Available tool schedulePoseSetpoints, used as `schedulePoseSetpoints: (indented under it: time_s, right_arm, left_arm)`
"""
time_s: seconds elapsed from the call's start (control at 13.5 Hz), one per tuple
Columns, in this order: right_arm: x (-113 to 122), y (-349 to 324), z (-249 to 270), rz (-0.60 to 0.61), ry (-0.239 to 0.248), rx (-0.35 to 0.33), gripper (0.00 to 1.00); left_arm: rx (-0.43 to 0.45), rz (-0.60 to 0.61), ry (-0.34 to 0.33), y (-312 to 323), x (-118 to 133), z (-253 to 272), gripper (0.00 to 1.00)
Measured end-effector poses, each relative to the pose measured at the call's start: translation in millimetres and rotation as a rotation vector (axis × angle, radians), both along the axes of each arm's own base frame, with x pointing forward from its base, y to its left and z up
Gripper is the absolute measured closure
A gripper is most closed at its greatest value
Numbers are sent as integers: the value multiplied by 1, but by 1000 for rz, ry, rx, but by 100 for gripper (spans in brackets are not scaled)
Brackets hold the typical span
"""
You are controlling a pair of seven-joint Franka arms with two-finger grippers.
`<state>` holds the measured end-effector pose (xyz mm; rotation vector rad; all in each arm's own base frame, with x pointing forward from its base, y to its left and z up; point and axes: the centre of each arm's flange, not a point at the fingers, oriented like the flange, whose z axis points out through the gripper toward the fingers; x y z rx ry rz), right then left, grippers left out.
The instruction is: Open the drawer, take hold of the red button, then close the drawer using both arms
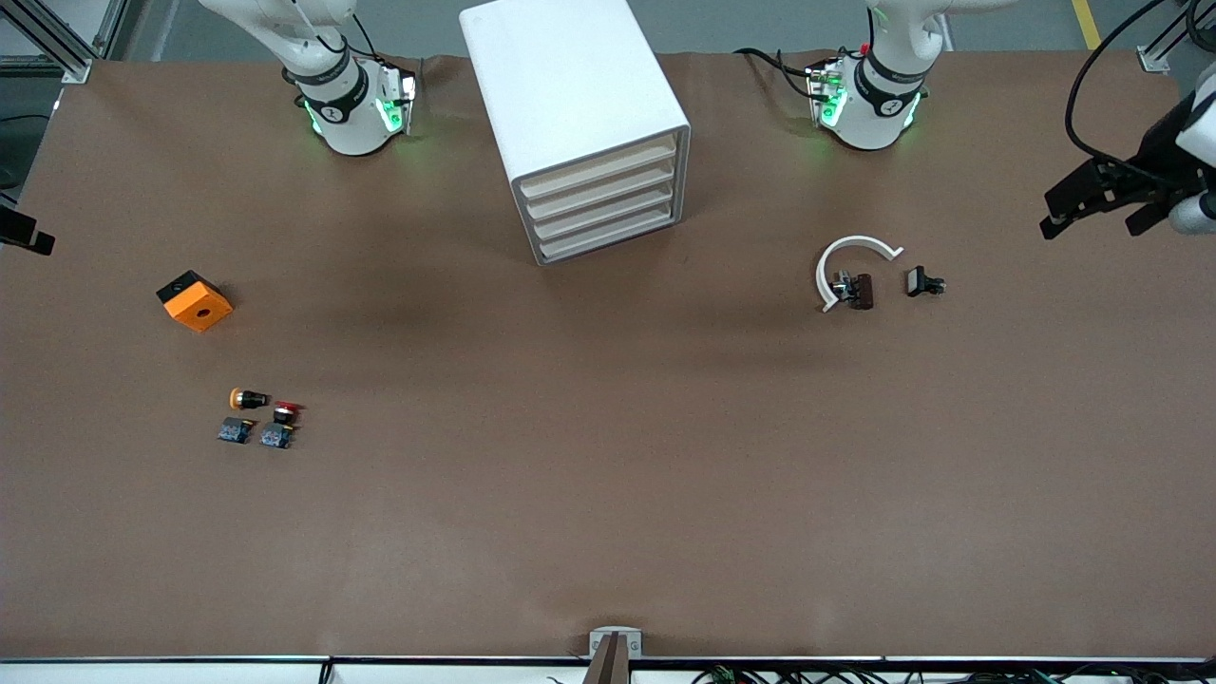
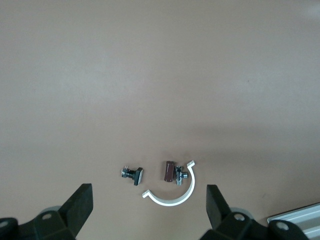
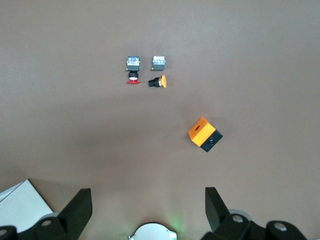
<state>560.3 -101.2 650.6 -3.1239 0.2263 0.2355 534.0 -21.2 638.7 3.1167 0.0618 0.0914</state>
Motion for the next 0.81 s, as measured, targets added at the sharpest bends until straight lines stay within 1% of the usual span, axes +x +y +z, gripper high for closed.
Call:
schedulePoseSetpoints:
  time_s: [0.07,0.22,0.37,0.59,0.81]
  right_arm:
    - [-3,2,2,1,0,7,0]
    - [-12,9,6,1,0,11,0]
    - [-24,19,9,9,-2,9,0]
    - [-41,25,8,11,-36,9,0]
    - [-55,22,14,3,-55,11,0]
  left_arm:
    - [-1,-4,1,-2,8,0,0]
    - [-1,-9,3,-5,15,2,0]
    - [-1,-11,12,-6,14,4,0]
    - [0,-20,31,-10,11,5,0]
    - [1,-23,46,-12,9,5,0]
